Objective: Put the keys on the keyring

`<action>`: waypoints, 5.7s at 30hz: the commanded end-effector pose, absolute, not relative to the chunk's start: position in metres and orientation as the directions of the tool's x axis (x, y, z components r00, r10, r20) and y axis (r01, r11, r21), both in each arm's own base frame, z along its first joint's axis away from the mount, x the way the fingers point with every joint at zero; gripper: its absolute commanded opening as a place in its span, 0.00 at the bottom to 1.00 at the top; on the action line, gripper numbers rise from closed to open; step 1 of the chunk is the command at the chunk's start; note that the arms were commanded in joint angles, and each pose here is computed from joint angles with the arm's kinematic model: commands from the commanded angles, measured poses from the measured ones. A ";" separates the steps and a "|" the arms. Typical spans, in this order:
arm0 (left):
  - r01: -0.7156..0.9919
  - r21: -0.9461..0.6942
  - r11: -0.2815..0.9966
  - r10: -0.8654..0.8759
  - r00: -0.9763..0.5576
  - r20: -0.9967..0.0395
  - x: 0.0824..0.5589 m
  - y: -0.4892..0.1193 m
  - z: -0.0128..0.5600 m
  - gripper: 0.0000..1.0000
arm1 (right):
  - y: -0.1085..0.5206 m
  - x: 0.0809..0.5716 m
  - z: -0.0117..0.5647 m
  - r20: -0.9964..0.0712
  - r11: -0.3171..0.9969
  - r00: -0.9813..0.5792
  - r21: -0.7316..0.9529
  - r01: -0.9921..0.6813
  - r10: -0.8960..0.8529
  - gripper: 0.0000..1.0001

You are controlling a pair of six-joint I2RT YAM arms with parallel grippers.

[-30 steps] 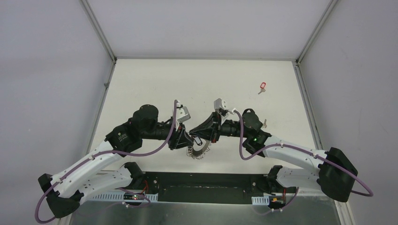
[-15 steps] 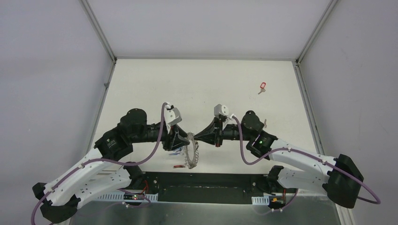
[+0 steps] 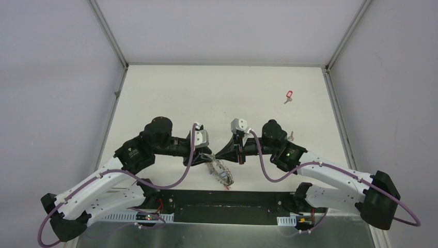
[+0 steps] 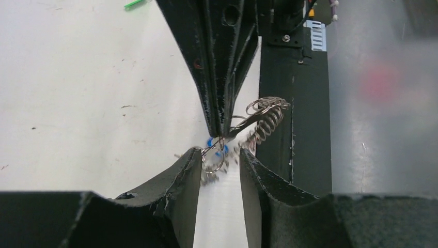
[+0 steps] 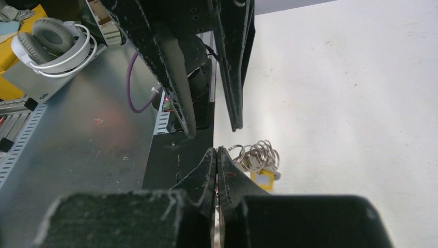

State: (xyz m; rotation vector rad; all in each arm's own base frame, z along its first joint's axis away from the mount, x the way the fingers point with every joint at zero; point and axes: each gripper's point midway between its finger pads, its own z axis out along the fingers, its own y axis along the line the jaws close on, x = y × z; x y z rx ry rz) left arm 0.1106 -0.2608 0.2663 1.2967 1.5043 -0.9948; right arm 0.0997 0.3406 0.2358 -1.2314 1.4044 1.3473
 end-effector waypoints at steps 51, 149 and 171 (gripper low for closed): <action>0.987 -0.008 0.161 -0.282 0.038 -0.959 0.112 -0.276 0.326 0.00 | 0.305 0.102 0.307 -0.982 -0.134 -0.161 0.146 -0.980 0.103 0.45; 0.992 -0.096 0.078 0.230 -0.112 -0.967 0.119 -0.308 0.270 0.34 | 0.307 0.119 0.252 -0.883 0.008 -0.322 0.340 -0.940 -0.341 0.00; 0.984 -0.126 0.128 0.209 -0.151 -0.966 0.127 -0.317 0.268 0.24 | 0.310 0.117 0.257 -0.898 -0.019 -0.312 0.333 -0.943 -0.310 0.00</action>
